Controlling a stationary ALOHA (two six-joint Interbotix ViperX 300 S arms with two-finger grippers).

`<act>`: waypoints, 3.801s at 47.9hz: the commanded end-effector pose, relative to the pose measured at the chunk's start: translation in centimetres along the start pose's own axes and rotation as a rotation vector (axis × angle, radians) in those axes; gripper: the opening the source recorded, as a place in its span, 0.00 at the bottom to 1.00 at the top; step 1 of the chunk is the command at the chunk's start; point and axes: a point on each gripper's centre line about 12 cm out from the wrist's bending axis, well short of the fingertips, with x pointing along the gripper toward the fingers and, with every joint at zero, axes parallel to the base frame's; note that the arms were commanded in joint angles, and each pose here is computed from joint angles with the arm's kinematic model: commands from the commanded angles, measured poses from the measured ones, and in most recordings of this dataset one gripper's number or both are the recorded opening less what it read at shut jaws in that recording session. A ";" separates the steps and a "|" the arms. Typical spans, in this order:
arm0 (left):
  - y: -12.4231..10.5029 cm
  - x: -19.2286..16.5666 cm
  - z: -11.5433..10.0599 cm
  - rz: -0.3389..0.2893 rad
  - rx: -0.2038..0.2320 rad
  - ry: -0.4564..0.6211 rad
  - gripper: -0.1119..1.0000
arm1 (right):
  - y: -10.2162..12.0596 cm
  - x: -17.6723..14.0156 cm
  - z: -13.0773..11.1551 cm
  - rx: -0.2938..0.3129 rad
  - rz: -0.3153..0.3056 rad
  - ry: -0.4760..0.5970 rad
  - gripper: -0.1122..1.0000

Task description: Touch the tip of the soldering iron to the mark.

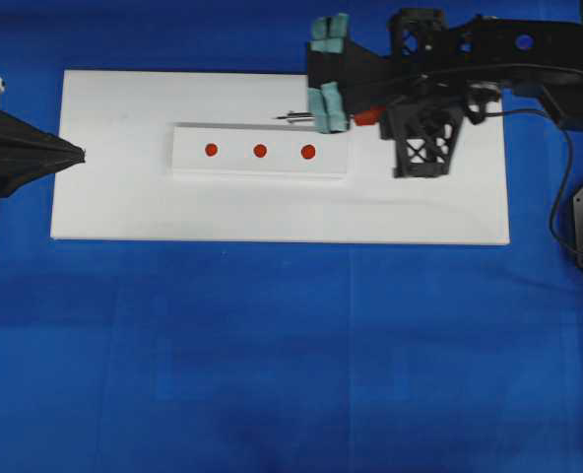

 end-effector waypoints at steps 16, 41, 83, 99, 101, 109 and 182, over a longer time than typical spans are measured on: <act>0.0 0.2 0.7 -0.001 0.000 -0.029 0.10 | -0.3 -1.7 -1.6 0.016 -0.002 -0.034 0.16; 0.0 0.1 0.7 0.000 0.002 -0.028 0.10 | 0.0 0.7 -1.7 0.008 0.004 0.031 0.16; 0.0 0.1 0.6 -0.002 0.000 -0.026 0.10 | 0.6 7.3 -3.0 0.006 0.028 0.095 0.16; 0.0 0.1 0.6 -0.002 0.000 -0.026 0.10 | 0.6 7.7 -3.2 0.008 0.030 0.111 0.16; 0.0 0.1 0.6 -0.003 0.001 -0.026 0.10 | 0.6 7.7 -3.2 0.006 0.030 0.109 0.16; 0.0 0.2 0.6 -0.002 0.000 -0.025 0.10 | 0.6 7.7 -3.2 0.008 0.030 0.111 0.16; 0.0 0.1 0.7 -0.002 0.000 -0.028 0.10 | 0.7 8.0 -3.2 0.011 0.039 0.114 0.16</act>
